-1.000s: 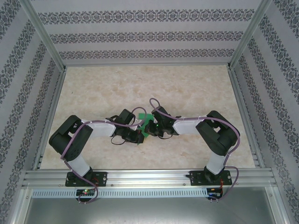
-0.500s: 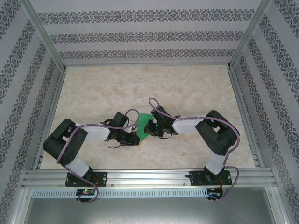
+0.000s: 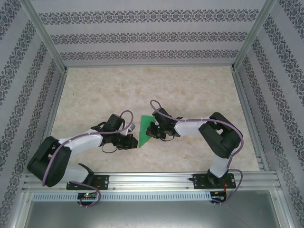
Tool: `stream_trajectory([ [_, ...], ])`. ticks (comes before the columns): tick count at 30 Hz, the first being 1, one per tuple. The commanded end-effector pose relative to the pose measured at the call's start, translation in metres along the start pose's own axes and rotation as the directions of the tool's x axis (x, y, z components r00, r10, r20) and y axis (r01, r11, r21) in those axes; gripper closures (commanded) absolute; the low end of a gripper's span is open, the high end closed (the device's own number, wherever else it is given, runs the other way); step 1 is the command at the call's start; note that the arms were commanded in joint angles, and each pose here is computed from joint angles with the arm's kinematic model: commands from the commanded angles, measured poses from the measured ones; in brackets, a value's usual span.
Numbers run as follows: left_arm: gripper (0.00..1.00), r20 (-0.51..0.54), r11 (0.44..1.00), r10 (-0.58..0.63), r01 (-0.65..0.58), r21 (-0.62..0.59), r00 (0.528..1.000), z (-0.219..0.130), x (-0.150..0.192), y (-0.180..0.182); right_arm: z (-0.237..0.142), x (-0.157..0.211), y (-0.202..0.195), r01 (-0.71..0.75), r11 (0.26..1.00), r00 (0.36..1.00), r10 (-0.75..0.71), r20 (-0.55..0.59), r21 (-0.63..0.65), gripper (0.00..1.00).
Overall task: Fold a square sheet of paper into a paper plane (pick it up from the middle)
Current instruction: Third fold the triangle at the center of the table.
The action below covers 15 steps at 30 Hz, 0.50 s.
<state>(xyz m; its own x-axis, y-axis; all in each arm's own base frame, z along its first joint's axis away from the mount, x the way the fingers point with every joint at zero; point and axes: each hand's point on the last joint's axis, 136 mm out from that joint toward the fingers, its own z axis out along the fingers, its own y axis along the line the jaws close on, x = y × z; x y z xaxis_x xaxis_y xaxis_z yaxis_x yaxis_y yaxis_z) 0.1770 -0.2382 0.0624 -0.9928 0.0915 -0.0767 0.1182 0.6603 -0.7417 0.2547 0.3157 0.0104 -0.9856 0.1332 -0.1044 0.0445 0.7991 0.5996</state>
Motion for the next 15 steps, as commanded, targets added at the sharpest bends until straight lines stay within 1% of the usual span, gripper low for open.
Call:
stream_trajectory([
  [1,0.85,0.107,0.999,0.041,-0.043,0.016,0.993,-0.018,-0.029,-0.023,0.011,0.018,-0.058,-0.038,0.978,0.998,0.046,-0.033,0.207,0.9],
  [3,0.85,0.122,0.999,0.045,-0.048,0.024,0.992,-0.016,-0.04,-0.028,0.012,0.017,-0.056,-0.04,0.978,0.998,0.047,-0.031,0.203,0.9],
  [5,0.86,0.116,0.999,0.037,-0.04,0.019,0.992,-0.008,-0.048,-0.025,0.012,0.017,-0.056,-0.041,0.979,0.998,0.048,-0.03,0.201,0.9],
  [7,0.88,0.1,1.0,0.023,-0.024,0.003,0.995,0.001,-0.052,-0.017,0.012,0.017,-0.055,-0.044,0.979,0.998,0.05,-0.029,0.201,0.9],
  [11,0.88,0.077,1.0,0.006,-0.008,0.03,0.997,0.016,-0.057,-0.012,0.011,0.016,-0.052,-0.043,0.98,0.999,0.048,-0.023,0.194,0.9],
  [15,0.88,0.039,1.0,-0.013,0.012,0.01,0.999,0.029,-0.056,0.001,0.009,0.013,-0.047,-0.044,0.983,0.999,0.047,-0.014,0.179,0.9],
])
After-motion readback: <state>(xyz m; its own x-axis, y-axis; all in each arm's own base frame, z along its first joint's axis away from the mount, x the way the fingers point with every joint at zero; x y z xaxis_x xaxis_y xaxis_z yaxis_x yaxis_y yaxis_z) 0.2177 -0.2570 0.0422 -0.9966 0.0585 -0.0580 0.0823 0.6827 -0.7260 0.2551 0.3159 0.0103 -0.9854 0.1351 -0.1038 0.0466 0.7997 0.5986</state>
